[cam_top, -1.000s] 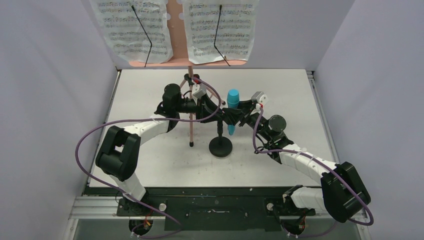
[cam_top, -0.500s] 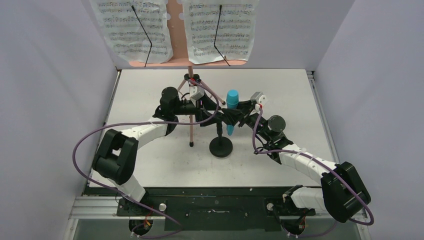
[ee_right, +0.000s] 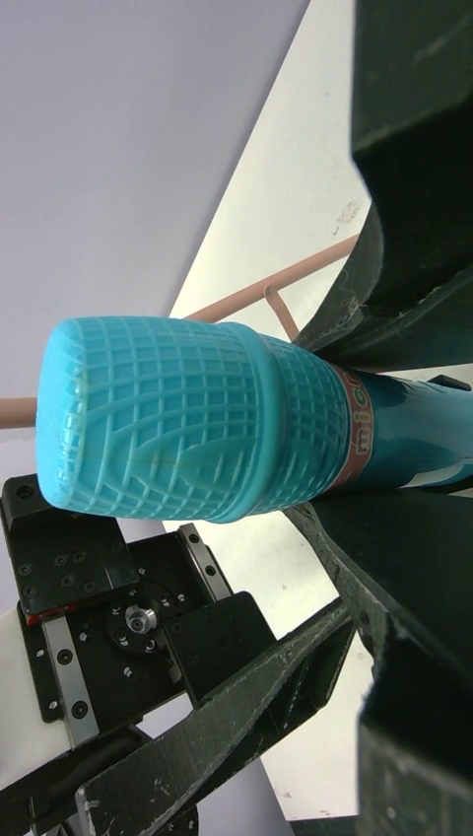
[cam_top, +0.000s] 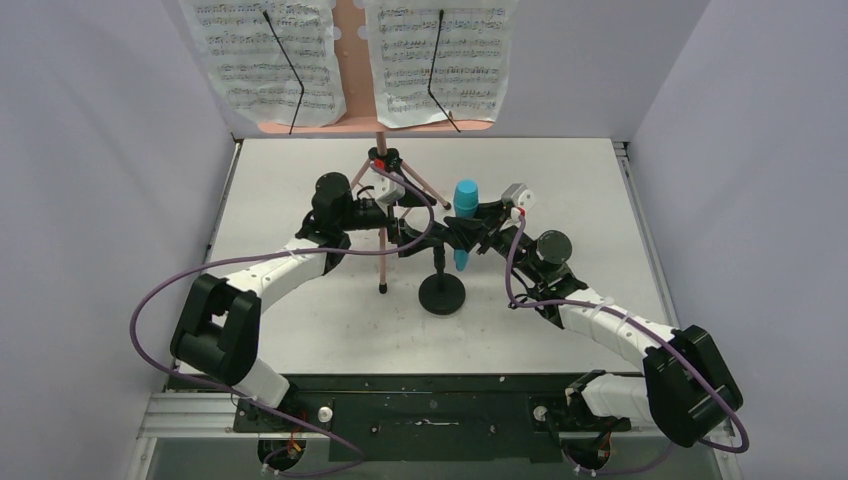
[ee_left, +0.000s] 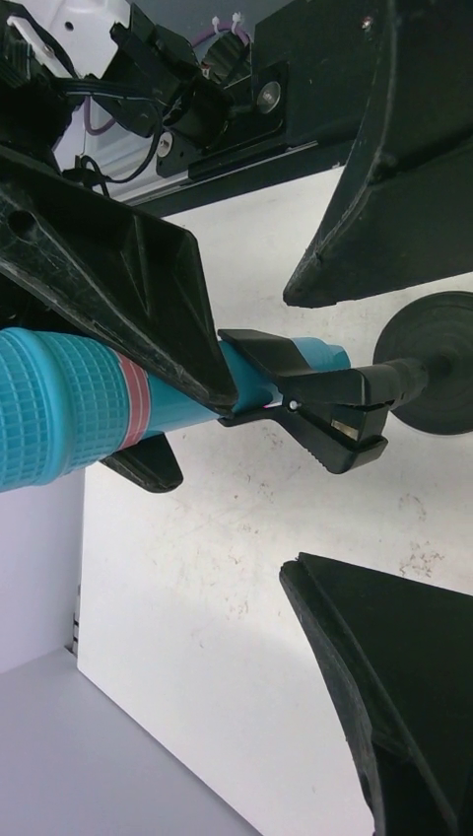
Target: Set up the instrument practice props
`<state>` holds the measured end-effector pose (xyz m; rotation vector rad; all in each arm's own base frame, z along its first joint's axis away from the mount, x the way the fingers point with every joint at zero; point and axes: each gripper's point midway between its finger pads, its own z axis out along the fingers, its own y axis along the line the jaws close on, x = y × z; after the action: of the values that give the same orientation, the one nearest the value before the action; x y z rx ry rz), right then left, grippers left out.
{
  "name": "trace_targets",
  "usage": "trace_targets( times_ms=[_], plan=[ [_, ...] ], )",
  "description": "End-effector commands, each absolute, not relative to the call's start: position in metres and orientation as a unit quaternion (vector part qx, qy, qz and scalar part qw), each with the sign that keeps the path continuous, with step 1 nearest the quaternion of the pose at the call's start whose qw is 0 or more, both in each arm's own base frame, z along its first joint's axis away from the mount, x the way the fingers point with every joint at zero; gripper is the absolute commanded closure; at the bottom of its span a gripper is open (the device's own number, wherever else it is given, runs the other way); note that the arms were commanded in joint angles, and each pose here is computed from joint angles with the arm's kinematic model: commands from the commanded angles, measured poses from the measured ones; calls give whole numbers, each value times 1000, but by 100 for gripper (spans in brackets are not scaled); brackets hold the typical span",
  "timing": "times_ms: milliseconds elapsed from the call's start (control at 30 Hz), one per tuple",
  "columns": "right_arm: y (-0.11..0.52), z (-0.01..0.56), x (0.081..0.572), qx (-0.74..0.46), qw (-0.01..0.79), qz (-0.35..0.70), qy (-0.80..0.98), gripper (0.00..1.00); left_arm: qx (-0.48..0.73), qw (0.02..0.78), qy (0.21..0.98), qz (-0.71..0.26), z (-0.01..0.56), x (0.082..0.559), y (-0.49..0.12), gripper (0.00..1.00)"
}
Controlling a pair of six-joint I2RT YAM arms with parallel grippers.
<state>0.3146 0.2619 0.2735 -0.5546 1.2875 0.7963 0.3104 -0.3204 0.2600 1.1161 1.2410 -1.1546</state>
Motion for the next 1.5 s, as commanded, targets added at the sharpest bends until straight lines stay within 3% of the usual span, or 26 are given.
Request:
trace_targets(
  times_ms=[0,133,333,733,833,1467],
  plan=[
    [259,299,308,-249,715,356,548,77,474,552,506,-464,273,308,-317,4],
    [257,299,305,-250,716,354,547,53,478,563,505,-447,273,310,-315,4],
    [257,298,303,-255,714,356,546,29,474,582,511,-419,275,314,-309,4],
    [253,297,298,-267,715,340,550,1,459,616,519,-376,279,318,-297,4],
    [251,295,295,-267,713,339,553,10,450,625,526,-362,279,320,-292,4],
    [218,271,274,-247,694,295,608,10,326,661,584,-340,266,322,-260,4]
  ],
)
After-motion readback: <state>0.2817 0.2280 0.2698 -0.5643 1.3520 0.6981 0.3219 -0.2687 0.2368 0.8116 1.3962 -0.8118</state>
